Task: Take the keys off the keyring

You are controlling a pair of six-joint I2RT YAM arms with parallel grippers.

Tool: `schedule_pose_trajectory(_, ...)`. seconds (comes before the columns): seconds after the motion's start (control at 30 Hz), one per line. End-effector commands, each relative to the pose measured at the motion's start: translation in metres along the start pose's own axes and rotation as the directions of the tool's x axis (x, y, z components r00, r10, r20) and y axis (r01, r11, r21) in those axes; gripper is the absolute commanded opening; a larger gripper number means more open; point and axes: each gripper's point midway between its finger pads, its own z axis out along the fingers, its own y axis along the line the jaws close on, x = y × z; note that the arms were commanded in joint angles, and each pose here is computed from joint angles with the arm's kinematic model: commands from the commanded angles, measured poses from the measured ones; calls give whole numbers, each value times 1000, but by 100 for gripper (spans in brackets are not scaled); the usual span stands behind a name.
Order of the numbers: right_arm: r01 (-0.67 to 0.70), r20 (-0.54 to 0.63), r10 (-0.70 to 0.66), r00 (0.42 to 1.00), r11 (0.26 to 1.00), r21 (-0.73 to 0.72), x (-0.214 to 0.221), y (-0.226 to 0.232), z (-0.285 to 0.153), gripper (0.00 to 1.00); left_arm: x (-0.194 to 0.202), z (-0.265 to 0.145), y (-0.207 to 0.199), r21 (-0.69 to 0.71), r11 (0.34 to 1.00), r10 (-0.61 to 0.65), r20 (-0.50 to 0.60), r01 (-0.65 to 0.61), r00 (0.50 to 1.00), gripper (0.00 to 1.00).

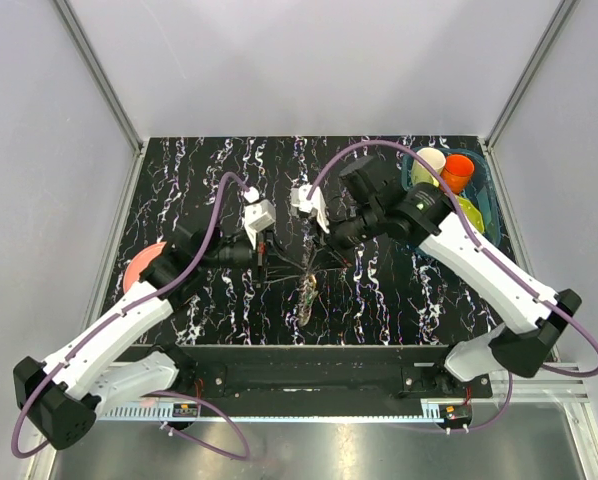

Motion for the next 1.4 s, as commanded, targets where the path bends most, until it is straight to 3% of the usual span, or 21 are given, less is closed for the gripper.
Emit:
schedule_pose_trajectory(0.0,-19,224,-1,974,996,87,-42,3,-14,27,-24,-7,-4,-46,994,101,117,-97,988,0)
schedule_pose_trajectory(0.2,-95,407,53,912,992,85,-55,16,-25,36,-37,-17,0,-130,976,201,226,-175,953,0)
schedule_pose_trajectory(0.43,-251,691,76,719,955,156,-79,5,-56,42,-69,-31,-16,-171,940,340,427,-294,838,0)
schedule_pose_trajectory(0.53,-251,725,68,686,957,148,-77,9,-60,44,-79,-34,-26,-145,933,357,474,-328,805,0)
schedule_pose_trajectory(0.63,-248,719,81,690,960,131,-71,11,-55,47,-89,-38,-35,-139,922,377,524,-361,764,0)
schedule_pose_trajectory(0.87,-263,746,88,661,957,120,-72,9,-62,50,-94,-36,-46,-89,908,388,545,-408,744,0)
schedule_pose_trajectory(1.03,-245,748,72,660,962,123,-70,9,-61,37,-94,-38,-45,-100,910,384,569,-402,727,0)
schedule_pose_trajectory(1.07,-240,746,73,662,964,119,-69,9,-60,30,-94,-38,-43,-109,912,384,566,-395,730,0)
schedule_pose_trajectory(1.17,-235,743,72,665,965,117,-67,8,-57,21,-94,-37,-36,-137,911,397,549,-389,736,0)
schedule_pose_trajectory(1.37,-188,746,75,662,980,68,-74,17,-55,15,-95,-38,-34,-157,906,412,543,-394,732,0)
